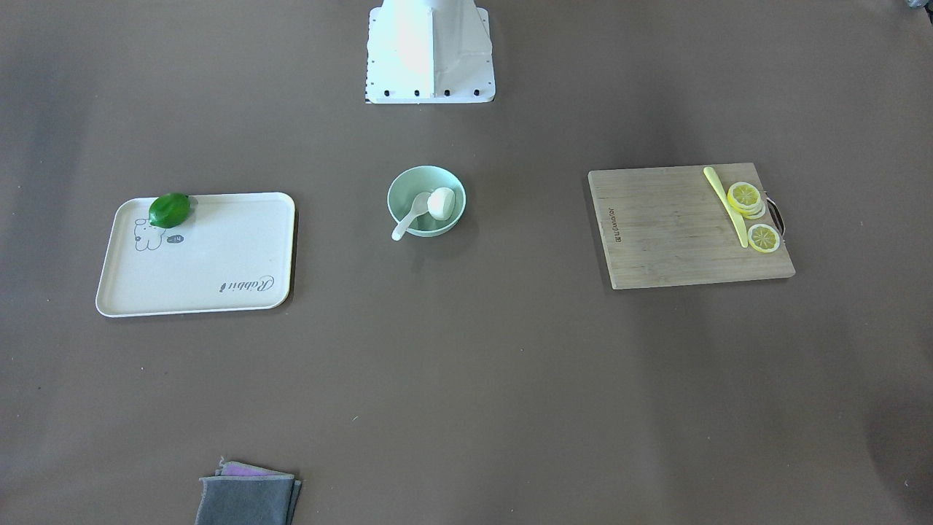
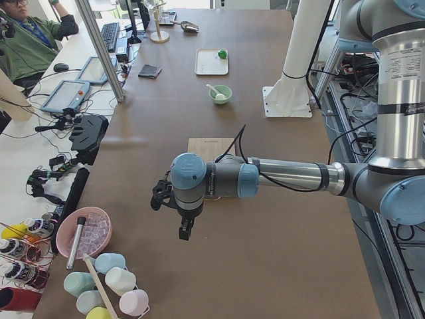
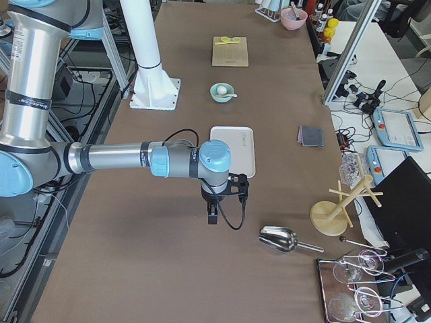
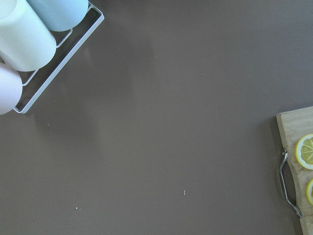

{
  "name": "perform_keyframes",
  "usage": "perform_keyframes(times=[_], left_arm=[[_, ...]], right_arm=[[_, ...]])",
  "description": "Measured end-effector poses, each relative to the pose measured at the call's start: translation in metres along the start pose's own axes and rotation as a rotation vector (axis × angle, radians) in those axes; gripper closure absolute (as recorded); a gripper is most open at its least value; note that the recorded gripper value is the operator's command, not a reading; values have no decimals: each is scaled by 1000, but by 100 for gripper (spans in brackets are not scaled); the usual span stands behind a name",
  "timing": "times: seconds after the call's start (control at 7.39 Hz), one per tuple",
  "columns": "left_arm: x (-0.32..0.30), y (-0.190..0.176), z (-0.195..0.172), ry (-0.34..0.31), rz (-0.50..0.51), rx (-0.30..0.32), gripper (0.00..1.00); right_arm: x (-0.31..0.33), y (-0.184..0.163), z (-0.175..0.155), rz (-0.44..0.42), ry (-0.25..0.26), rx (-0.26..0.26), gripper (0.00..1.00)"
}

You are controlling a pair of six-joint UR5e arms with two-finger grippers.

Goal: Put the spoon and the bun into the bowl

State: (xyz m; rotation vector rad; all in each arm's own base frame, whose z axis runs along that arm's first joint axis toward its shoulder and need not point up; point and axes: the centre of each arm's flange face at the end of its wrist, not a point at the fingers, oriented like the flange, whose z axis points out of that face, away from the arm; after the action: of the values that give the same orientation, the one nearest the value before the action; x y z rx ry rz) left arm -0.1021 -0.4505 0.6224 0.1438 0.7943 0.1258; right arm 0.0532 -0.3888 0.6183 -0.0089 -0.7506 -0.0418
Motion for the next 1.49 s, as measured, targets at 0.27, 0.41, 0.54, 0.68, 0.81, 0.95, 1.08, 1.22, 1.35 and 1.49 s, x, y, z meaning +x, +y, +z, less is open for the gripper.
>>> perform_keyframes(times=[0.27, 0.41, 0.54, 0.68, 0.81, 0.95, 1.08, 1.22, 1.35, 1.49], left_arm=[[0, 1, 0, 0, -1, -1, 2], [0, 1, 1, 0, -1, -2, 2], [0, 1, 1, 0, -1, -2, 2], [0, 1, 0, 0, 0, -1, 2], [0, 1, 0, 0, 0, -1, 2], [0, 1, 0, 0, 1, -1, 2], [0, 1, 0, 0, 1, -1, 2], [-1, 2, 1, 0, 0, -2, 2], [-1, 4, 2, 1, -2, -4, 2], [0, 8, 2, 1, -3, -4, 2]], right_arm=[[2, 1, 2, 4, 0, -4, 0], [2, 2, 3, 6, 0, -5, 0], [2, 2, 3, 6, -1, -6, 0], [2, 2, 3, 6, -1, -5, 0], [2, 2, 2, 5, 0, -5, 0], [2, 2, 2, 5, 0, -5, 0], [2, 2, 2, 5, 0, -5, 0], [2, 2, 2, 5, 0, -5, 0], [2, 2, 2, 4, 1, -5, 0], [2, 2, 2, 3, 3, -4, 0]])
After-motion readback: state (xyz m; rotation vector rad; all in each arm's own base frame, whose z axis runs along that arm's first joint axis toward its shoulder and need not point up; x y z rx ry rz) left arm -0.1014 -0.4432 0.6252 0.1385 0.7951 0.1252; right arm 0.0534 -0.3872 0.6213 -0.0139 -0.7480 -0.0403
